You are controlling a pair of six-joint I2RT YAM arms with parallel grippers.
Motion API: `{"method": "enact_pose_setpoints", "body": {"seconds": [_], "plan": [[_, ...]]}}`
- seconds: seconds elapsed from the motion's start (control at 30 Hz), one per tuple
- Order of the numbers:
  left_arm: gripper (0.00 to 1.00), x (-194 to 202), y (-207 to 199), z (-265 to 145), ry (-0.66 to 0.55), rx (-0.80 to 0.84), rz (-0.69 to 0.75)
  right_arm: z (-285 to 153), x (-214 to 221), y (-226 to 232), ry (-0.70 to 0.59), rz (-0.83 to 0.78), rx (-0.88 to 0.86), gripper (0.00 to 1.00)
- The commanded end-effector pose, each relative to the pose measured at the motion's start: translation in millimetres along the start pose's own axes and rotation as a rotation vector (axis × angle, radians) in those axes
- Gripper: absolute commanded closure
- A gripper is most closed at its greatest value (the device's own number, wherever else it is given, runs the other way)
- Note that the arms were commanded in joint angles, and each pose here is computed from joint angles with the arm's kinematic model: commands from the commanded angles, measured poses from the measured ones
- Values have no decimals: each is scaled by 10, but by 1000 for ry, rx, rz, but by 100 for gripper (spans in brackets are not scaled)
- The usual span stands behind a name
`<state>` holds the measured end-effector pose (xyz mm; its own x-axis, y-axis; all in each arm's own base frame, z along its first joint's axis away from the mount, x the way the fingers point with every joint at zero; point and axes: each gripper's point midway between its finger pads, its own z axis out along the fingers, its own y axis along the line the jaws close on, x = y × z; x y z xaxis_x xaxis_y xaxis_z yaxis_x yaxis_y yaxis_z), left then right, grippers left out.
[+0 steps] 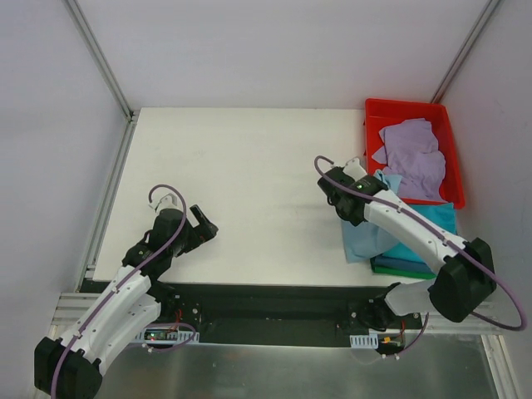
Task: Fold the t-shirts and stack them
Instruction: Put the neatly folded tshirt into the corner of the board with the right arm
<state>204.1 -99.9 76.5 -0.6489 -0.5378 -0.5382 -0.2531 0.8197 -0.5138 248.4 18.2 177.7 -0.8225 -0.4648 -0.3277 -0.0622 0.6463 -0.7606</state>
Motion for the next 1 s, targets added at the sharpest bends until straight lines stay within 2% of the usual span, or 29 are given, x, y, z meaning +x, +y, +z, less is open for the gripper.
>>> {"method": "enact_pose_setpoints", "body": {"seconds": [0.0, 0.3, 0.6, 0.8, 0.97], "plan": [[1, -34, 13, 1, -12, -16, 22, -134, -73, -263, -64, 0, -39, 100], [1, 2, 50, 42, 18, -49, 32, -333, -82, -697, -112, 94, -60, 100], [1, 50, 49, 80, 60, -65, 45, -387, -67, -1051, -110, 94, -66, 100], [1, 61, 74, 104, 71, -83, 53, -295, 106, -1045, -37, 101, -120, 100], [1, 89, 76, 120, 92, -89, 59, -90, 290, -1062, 72, 99, -94, 100]]}}
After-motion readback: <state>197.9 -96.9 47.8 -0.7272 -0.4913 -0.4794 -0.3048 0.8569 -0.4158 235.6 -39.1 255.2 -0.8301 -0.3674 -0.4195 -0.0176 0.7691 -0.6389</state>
